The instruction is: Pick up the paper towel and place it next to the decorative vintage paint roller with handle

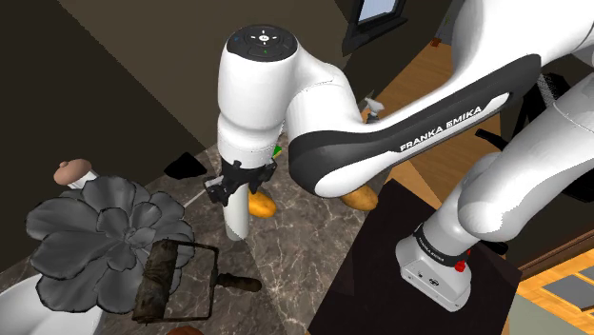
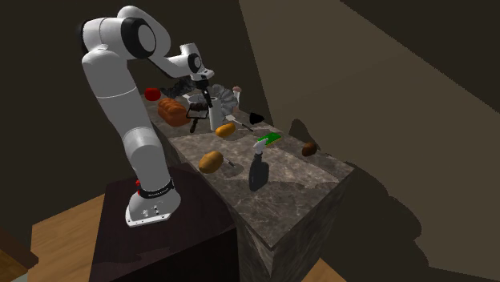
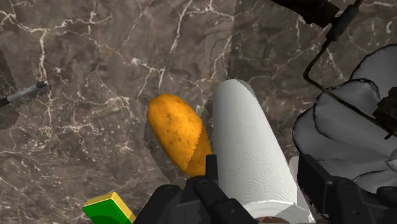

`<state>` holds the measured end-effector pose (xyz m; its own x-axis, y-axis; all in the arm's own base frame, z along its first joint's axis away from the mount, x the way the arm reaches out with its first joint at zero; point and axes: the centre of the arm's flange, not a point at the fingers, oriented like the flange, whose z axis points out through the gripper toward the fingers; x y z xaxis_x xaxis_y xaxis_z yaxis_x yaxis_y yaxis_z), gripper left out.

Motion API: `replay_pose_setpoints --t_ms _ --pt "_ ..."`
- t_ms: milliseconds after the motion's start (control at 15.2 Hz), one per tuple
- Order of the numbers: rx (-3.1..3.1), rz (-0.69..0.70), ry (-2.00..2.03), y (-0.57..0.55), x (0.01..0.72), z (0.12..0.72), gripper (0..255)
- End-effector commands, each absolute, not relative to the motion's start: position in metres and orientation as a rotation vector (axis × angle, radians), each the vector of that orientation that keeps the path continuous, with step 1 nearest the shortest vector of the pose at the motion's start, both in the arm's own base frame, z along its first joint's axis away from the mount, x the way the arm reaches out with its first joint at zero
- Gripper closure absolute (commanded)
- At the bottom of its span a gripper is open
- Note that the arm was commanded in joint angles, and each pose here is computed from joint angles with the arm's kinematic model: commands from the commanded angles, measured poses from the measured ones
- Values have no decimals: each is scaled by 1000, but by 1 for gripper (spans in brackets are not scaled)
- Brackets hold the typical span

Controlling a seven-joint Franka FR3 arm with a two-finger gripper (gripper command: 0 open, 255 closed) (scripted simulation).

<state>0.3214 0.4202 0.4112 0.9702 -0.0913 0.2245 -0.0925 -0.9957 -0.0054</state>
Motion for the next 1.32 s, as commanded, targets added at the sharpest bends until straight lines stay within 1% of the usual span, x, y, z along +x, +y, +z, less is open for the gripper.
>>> replay_pose_setpoints --t_ms 0,132,198,528,792,1254 --pt "3113 355 -145 420 321 411 255" --pt "3113 355 -145 420 321 411 255" --pt "3113 355 -145 420 321 411 0" --pt "3113 355 -145 420 321 411 0" --pt "3113 355 -145 421 310 460 0" --pt "3113 355 -145 421 310 460 0"
